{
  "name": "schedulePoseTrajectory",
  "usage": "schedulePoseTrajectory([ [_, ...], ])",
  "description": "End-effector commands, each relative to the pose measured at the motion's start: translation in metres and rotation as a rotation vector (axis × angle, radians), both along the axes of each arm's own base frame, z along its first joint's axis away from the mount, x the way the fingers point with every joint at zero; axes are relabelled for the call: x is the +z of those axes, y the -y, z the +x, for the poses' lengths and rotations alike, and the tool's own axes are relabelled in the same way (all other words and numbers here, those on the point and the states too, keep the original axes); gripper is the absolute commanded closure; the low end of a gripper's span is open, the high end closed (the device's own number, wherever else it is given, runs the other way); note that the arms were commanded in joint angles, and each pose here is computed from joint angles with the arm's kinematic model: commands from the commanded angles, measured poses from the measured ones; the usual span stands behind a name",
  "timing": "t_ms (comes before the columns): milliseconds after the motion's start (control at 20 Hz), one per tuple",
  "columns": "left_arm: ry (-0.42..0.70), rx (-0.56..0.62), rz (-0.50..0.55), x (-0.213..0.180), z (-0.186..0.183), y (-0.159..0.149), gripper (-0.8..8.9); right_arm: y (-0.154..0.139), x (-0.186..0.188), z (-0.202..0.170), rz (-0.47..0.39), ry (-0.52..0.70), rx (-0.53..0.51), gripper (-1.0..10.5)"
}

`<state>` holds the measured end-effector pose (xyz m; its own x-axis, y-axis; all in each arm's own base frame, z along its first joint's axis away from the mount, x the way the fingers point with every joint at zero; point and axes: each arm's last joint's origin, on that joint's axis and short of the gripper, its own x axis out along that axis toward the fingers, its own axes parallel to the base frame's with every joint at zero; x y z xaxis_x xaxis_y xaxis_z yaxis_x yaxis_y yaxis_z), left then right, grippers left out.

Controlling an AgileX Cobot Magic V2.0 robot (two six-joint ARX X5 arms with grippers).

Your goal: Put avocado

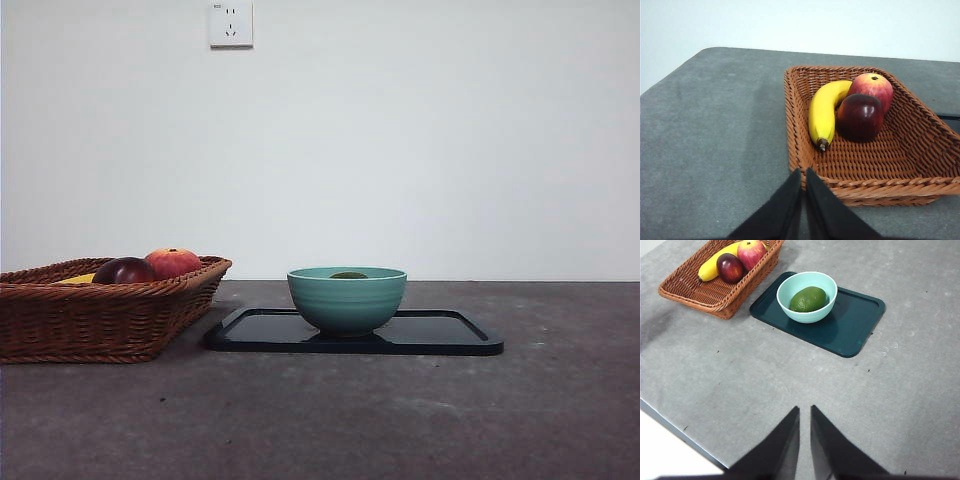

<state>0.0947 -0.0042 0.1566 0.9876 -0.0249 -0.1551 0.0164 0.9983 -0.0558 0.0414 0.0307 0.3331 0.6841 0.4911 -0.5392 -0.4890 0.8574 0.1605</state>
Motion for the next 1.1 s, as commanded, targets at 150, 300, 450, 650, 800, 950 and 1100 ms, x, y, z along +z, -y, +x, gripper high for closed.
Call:
schedulePoseTrajectory([
  [150, -0.024, 0.005, 0.018, -0.008, 0.001, 0.0, 7.99, 0.011, 0.004, -0.006, 0.004, 0.098, -0.086, 9.1],
  [300, -0.024, 0.005, 0.018, -0.008, 0.001, 0.0, 7.99, 0.019, -0.015, -0.005, -0.073, 0.289, -0.219, 9.1],
  [450, -0.024, 0.005, 0.018, -0.008, 0.001, 0.0, 7.99, 0.025, -0.054, 0.009, -0.063, 0.533, -0.422, 9.1],
  [650, -0.024, 0.004, 0.018, -0.008, 0.001, 0.0, 7.99, 0.032, -0.103, 0.031, -0.065, 0.625, -0.561, 9.1],
  [800, -0.024, 0.005, 0.018, -0.008, 0.001, 0.0, 7.99, 0.033, -0.127, 0.04, -0.084, 0.565, -0.575, 9.1],
  [950, -0.024, 0.004, 0.018, -0.008, 0.001, 0.0, 7.99, 0.034, -0.148, 0.046, -0.099, 0.512, -0.573, 9.1],
  [1100, -0.024, 0.005, 0.018, -0.008, 0.001, 0.0, 7.99, 0.034, -0.167, 0.051, -0.104, 0.485, -0.571, 9.1],
])
